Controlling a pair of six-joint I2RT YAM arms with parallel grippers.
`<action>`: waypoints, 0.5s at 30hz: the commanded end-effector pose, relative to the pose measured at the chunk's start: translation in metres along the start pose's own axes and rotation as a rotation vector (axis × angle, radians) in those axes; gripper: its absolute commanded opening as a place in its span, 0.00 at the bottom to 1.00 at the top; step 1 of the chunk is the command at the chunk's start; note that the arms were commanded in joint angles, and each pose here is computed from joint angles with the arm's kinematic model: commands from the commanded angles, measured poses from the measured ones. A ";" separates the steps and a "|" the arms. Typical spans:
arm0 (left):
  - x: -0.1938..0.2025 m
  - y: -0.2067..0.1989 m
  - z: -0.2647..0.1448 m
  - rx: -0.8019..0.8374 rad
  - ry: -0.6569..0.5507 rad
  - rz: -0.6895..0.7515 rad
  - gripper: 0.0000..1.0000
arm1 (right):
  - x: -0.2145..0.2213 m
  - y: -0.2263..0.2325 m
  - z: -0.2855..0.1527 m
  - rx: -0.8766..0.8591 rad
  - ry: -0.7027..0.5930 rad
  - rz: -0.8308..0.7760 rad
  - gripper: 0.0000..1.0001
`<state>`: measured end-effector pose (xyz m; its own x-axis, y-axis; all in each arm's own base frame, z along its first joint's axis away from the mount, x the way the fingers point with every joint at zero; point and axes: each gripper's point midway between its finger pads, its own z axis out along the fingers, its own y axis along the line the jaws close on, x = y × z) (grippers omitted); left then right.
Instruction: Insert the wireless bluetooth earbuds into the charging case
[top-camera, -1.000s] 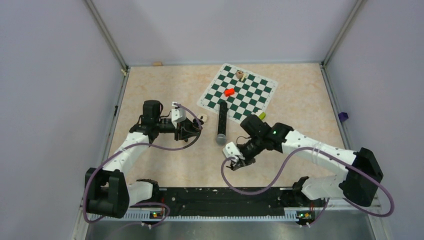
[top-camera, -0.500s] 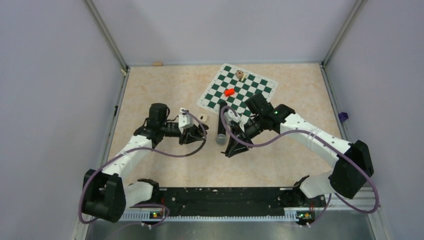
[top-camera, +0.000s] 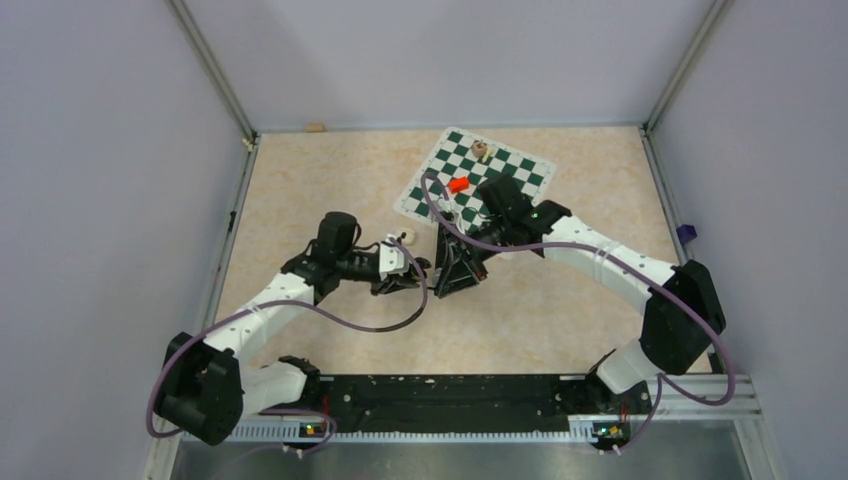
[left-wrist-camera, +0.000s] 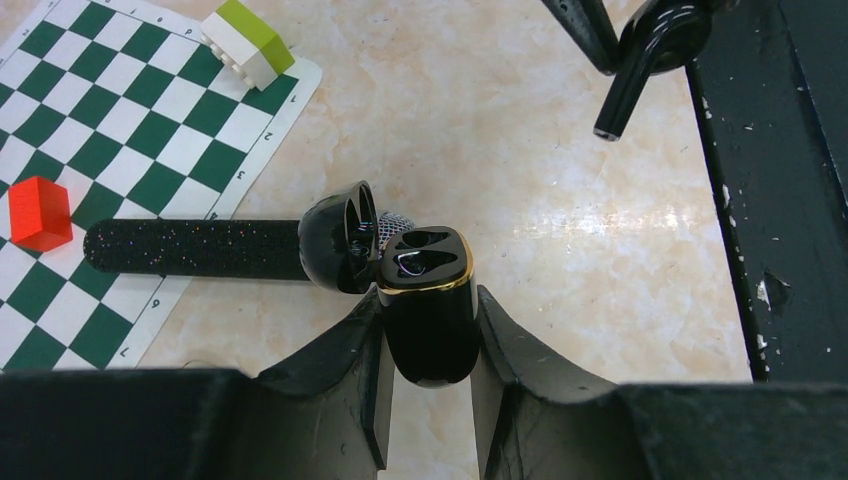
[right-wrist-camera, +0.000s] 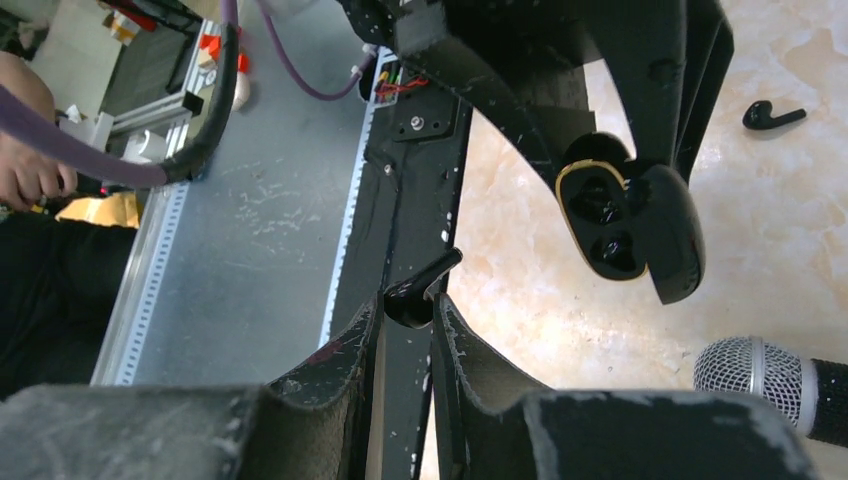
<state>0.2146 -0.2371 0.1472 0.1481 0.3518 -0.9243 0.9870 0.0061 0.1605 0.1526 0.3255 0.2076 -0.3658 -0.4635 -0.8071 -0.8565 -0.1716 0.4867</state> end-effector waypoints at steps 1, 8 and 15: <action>-0.003 0.004 0.002 -0.010 0.008 0.060 0.00 | -0.024 0.001 0.000 -0.022 -0.076 0.001 0.00; -0.005 -0.006 0.004 0.043 0.007 0.086 0.00 | -0.027 0.000 0.005 -0.055 -0.112 0.031 0.00; -0.010 -0.013 0.005 0.080 -0.012 0.089 0.00 | -0.019 -0.004 0.009 -0.056 -0.105 0.027 0.00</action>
<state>0.2031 -0.2387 0.1376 0.1881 0.3808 -0.9053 0.9819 -0.0536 0.1815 0.1583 0.3404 0.2154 -0.4486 -0.4017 -0.7984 -0.8178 -0.1758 0.5480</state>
